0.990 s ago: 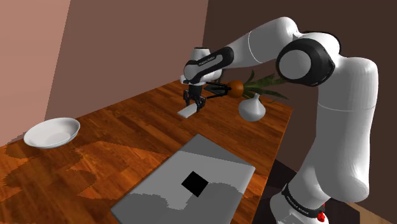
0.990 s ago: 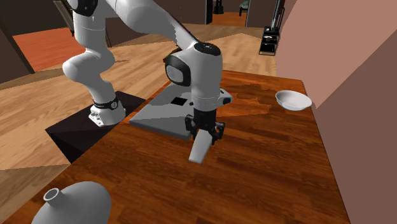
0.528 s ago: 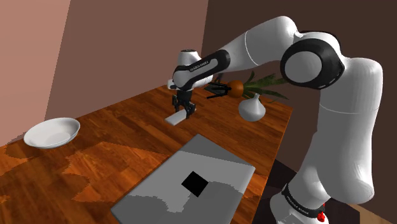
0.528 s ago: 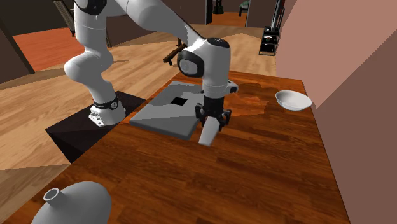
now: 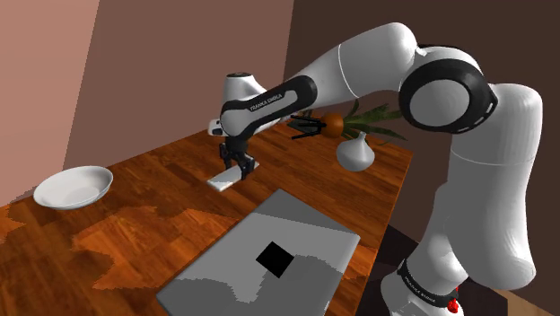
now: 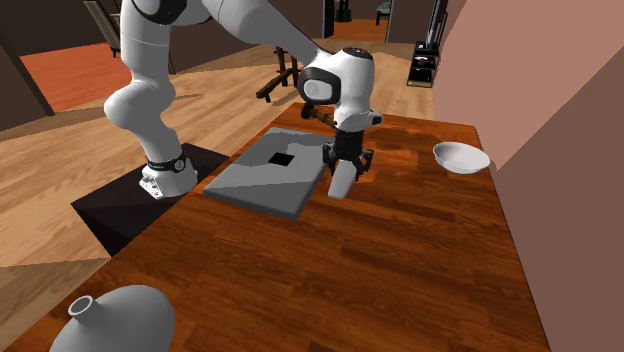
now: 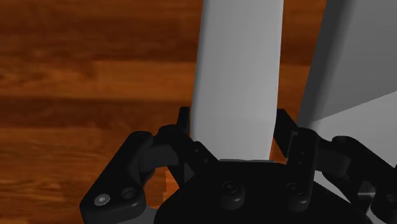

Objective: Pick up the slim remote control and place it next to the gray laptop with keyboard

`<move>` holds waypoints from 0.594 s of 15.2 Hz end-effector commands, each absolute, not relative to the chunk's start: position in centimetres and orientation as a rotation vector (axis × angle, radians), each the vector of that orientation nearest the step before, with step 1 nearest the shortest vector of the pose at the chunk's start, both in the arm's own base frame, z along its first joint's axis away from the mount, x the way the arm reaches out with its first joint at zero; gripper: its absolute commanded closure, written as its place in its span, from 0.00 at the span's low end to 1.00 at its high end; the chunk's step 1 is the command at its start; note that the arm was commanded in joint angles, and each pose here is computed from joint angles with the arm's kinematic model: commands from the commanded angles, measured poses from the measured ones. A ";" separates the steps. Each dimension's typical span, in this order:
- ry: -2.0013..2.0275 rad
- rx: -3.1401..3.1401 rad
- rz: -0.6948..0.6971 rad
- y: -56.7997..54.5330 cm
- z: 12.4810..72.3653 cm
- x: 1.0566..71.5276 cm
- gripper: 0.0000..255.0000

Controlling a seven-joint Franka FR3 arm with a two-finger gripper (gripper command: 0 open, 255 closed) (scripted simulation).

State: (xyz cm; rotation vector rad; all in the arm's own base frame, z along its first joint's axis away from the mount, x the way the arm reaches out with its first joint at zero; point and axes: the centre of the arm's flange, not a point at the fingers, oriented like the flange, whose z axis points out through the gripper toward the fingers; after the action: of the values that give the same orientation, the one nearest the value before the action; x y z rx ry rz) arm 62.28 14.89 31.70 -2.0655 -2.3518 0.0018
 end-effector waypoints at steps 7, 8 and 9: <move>-2.350 -2.068 0.001 25.2 31.7 61.2 1.00; -2.350 -2.068 0.001 25.2 31.2 61.2 1.00; -2.350 -2.068 0.001 25.2 30.7 61.2 1.00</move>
State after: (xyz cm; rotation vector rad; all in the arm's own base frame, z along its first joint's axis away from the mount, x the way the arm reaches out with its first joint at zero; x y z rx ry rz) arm 61.21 24.95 31.19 -2.0662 -2.3515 0.0018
